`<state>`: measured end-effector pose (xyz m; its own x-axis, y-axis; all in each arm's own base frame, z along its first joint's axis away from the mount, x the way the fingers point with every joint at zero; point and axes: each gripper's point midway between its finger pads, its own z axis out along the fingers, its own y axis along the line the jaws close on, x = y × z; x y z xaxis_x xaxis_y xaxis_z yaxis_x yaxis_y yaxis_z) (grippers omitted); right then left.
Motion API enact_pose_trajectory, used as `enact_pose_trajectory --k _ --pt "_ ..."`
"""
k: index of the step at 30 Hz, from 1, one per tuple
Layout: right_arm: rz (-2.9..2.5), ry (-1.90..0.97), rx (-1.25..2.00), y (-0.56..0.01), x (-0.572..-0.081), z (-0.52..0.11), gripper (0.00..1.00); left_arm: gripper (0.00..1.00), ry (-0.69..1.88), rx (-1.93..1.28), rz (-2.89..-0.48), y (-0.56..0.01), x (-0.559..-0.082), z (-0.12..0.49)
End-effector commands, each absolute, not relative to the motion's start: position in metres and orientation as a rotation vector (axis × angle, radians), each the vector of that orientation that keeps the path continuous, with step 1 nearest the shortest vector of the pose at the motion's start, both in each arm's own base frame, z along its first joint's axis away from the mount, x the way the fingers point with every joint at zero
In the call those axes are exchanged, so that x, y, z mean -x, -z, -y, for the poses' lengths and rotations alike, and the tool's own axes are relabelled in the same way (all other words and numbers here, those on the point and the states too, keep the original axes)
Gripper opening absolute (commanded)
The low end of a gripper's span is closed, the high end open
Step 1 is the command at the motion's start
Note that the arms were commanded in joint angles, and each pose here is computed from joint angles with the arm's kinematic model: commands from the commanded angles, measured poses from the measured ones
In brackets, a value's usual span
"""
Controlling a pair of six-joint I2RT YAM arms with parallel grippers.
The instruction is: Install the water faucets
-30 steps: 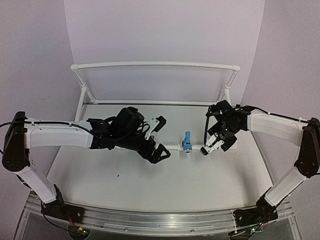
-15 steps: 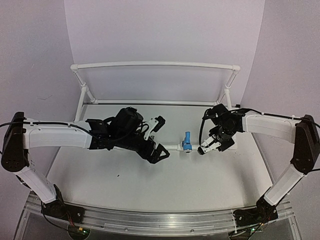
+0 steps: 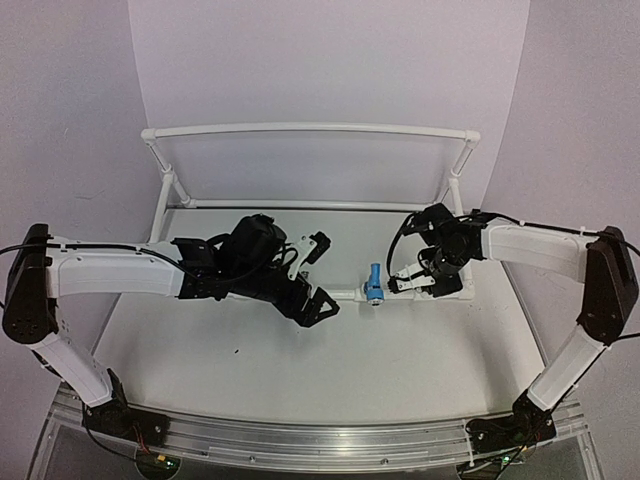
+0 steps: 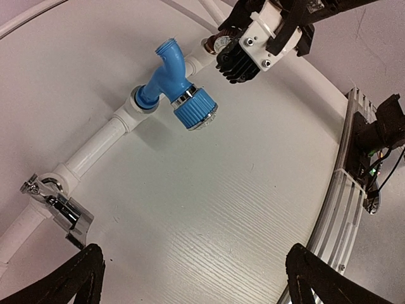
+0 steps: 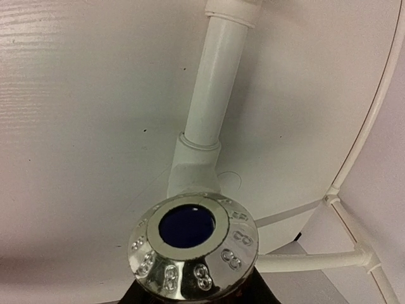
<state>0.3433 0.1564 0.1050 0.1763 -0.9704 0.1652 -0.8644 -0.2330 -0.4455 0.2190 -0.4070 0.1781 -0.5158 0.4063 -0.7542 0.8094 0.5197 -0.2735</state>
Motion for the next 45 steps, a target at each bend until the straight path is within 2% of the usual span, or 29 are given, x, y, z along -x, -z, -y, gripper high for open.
enact_pose_trajectory --k 1,17,28,45 --pt "-1.953 0.511 2.037 -0.102 -0.341 -0.163 0.31 1.00 0.842 -0.956 -2.074 -0.199 -0.225 0.409" --pt "-2.399 0.344 1.449 -0.109 -0.348 -0.173 0.24 1.00 0.842 -0.940 -2.086 -0.201 -0.227 0.410" --pt "-2.616 0.236 1.085 -0.101 -0.338 -0.172 0.29 1.00 0.852 -0.912 -2.076 -0.207 -0.228 0.408" --pt "-2.699 0.032 0.795 -0.114 -0.339 -0.184 0.30 1.00 0.840 -0.904 -2.098 -0.201 -0.233 0.415"
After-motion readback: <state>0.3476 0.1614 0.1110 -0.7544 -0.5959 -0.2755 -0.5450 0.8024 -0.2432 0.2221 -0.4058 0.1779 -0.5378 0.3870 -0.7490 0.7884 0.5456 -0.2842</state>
